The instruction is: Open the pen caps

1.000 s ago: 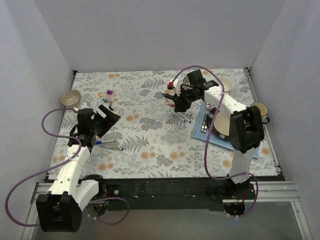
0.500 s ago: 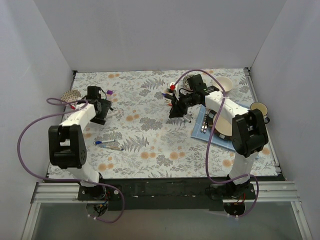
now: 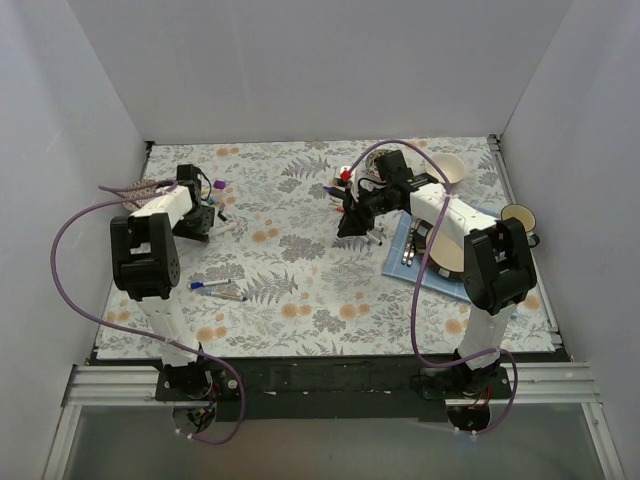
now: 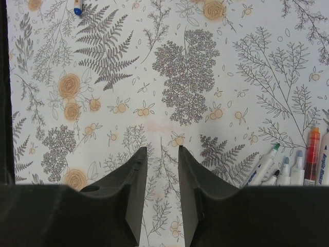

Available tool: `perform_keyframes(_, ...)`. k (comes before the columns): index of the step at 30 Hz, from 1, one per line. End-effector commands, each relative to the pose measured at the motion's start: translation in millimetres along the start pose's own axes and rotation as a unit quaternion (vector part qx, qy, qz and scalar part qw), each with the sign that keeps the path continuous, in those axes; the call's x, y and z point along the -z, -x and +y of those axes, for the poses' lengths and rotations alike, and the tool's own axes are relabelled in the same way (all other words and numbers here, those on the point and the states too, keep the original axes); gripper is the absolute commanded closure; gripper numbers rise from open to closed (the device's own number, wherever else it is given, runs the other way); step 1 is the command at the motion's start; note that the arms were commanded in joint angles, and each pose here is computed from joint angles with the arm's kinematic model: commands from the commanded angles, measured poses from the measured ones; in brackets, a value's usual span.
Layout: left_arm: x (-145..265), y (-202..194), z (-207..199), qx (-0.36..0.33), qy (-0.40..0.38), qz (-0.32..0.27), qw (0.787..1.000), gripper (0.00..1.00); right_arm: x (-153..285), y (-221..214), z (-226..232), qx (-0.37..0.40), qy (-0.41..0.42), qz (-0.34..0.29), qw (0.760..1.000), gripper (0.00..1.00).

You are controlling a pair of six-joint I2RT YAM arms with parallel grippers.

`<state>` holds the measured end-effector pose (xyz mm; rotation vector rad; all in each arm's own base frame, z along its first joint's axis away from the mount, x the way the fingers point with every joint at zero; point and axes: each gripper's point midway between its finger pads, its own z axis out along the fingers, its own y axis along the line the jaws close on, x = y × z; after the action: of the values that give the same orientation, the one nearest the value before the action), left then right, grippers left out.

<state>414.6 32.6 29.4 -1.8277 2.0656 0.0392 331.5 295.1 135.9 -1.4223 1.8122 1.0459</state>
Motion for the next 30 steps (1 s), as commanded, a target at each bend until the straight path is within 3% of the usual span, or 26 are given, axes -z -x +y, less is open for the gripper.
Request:
perform_keyframes(1, -1.7, 5.4, 5.3, -0.011, 0.025, -0.006, 1.0, 0.6, 3.4, 15.3, 4.8, 0.018, 0.005, -0.021, 1.0, 0.63)
perform_keyframes(7, -15.3, 4.5, 19.0, -0.044, 0.059, 0.002, 0.997, 0.69, 3.7, 16.1, 5.2, 0.016, 0.004, -0.023, 1.0, 0.65)
perform_keyframes(12, -4.9, 6.5, 27.4, -0.07, 0.037, -0.001, 0.997, 0.76, 3.3, 15.8, 6.0, 0.017, 0.004, -0.023, 1.0, 0.65)
perform_keyframes(17, 20.9, -4.3, 29.1, -0.101, -0.051, 0.019, 0.993, 0.86, 1.9, 14.0, 8.8, 0.011, 0.013, -0.027, 0.999, 0.66)
perform_keyframes(20, 42.1, -18.5, 26.3, -0.132, -0.137, 0.044, 0.981, 0.96, 1.1, 13.9, 12.6, 0.011, 0.022, -0.03, 0.999, 0.66)
perform_keyframes(24, 79.7, -53.6, 14.9, -0.211, -0.284, 0.09, 0.931, 1.0, 1.6, 16.0, 22.7, 0.013, 0.043, -0.043, 0.998, 0.65)
perform_keyframes(27, 115.0, -91.7, 16.5, -0.268, -0.394, 0.13, 0.87, 1.0, -0.3, 19.1, 32.7, 0.006, 0.063, -0.067, 0.996, 0.62)
perform_keyframes(30, 162.7, -128.1, 6.3, -0.295, -0.516, 0.147, 0.791, 1.0, -3.1, 22.4, 53.3, -0.022, 0.11, -0.112, 0.987, 0.55)
